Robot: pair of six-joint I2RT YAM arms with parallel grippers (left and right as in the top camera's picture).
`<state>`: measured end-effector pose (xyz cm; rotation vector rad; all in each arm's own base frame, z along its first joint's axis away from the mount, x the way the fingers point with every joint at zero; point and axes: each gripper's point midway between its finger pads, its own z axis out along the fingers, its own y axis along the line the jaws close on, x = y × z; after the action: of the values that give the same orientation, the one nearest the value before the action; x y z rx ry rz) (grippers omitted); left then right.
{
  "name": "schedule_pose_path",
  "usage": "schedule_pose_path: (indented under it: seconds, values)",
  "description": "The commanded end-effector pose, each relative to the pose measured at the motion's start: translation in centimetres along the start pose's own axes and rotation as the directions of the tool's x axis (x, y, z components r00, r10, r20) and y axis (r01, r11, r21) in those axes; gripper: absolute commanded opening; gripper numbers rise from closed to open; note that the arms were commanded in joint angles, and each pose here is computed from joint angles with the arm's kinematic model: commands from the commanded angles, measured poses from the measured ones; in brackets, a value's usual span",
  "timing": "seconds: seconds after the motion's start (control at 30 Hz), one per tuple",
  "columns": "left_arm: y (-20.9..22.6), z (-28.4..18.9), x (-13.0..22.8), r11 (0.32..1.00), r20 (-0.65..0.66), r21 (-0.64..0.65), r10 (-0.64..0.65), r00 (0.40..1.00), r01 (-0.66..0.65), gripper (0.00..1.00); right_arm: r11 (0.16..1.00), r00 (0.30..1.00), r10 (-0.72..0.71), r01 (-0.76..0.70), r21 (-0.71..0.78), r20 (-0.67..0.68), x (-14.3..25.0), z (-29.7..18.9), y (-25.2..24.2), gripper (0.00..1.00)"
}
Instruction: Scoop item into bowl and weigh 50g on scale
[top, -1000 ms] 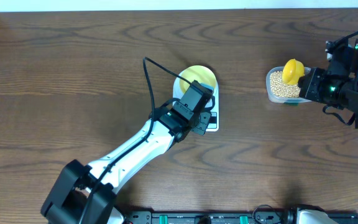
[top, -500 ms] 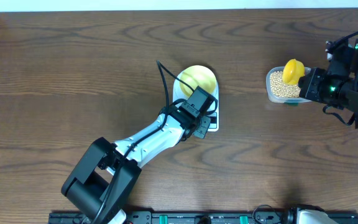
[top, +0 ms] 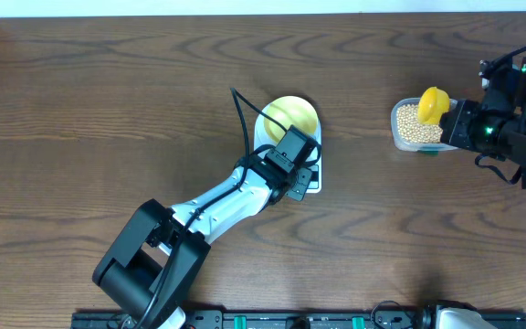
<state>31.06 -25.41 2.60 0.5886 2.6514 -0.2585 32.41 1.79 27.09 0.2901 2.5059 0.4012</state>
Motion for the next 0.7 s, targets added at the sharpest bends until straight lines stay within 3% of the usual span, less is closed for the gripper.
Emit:
schedule_pose_path:
  seconds: [0.0, 0.67]
  values:
    - [0.2, 0.5, 0.0, 1.0, 0.002, -0.001, -0.007, 1.0, 0.007, 0.07, 1.0, 0.999, -0.015, 0.015, 0.002, 0.033, -0.7, -0.9, 0.1, 0.01]
    - [1.1, 0.6, -0.2, 0.999, 0.012, -0.044, -0.012, 1.0, 0.013, 0.07, 1.0, 0.999, -0.015, 0.015, 0.008, 0.034, -0.7, -0.9, 0.0, 0.01]
